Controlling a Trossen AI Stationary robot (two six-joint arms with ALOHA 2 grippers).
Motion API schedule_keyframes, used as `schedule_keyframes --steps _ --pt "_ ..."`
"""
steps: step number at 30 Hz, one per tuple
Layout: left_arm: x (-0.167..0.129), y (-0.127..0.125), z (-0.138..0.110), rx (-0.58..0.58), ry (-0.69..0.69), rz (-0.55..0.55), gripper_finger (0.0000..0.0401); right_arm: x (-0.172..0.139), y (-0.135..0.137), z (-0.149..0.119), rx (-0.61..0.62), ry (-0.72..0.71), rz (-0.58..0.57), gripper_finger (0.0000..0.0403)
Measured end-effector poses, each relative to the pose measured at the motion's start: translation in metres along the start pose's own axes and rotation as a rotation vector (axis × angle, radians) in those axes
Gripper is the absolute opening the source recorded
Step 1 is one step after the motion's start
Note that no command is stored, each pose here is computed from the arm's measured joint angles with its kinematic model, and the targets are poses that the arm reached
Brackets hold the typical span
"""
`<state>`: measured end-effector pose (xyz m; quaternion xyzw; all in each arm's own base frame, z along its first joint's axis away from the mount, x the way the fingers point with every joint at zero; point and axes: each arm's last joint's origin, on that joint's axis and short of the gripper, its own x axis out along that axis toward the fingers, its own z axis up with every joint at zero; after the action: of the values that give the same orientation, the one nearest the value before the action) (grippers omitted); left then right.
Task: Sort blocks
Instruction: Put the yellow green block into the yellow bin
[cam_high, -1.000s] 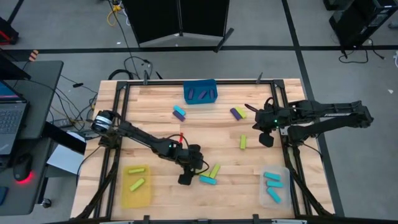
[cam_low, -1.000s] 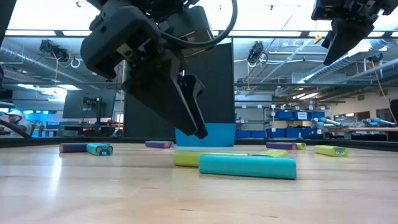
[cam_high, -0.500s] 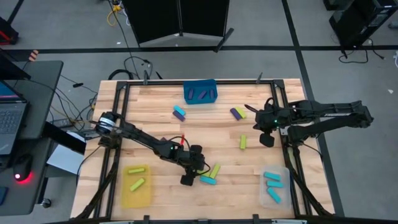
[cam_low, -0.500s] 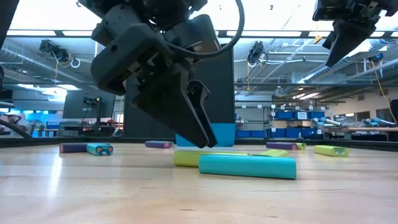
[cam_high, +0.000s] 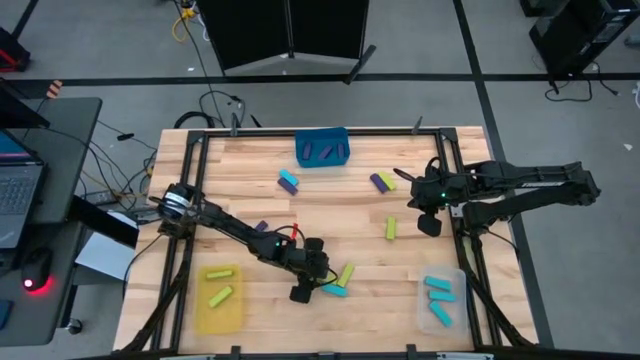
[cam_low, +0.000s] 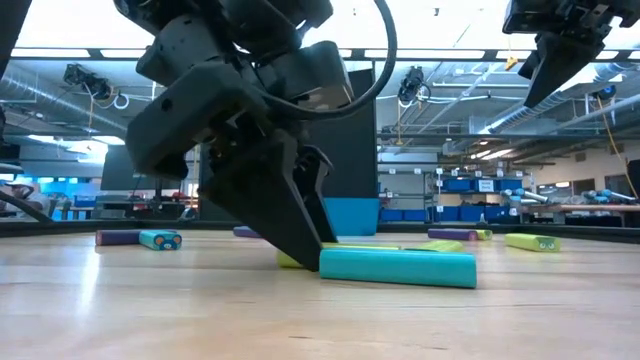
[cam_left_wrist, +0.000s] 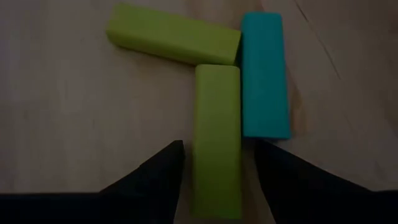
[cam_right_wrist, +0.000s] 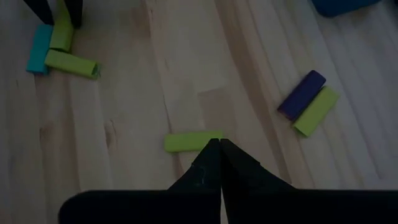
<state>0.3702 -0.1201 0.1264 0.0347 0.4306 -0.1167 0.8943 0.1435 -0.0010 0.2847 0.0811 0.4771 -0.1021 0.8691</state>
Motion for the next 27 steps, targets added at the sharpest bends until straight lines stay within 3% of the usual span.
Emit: schedule_keyframes --steps 4,10,16,27 --pt "0.000 0.000 0.000 -0.001 -0.002 0.015 0.0186 0.000 0.000 0.000 -0.003 0.000 -0.001 0.0007" --pt "0.000 0.001 0.000 -0.062 0.004 0.004 0.0105 0.000 0.000 0.000 -0.004 -0.001 -0.002 0.0007" --pt "-0.016 0.005 0.003 -0.170 0.028 -0.014 0.0105 0.000 0.000 0.000 -0.003 -0.003 -0.002 0.0007" --pt "-0.104 -0.003 0.021 -0.394 -0.019 0.095 0.0105 0.000 0.001 0.006 -0.005 -0.065 -0.004 0.0007"
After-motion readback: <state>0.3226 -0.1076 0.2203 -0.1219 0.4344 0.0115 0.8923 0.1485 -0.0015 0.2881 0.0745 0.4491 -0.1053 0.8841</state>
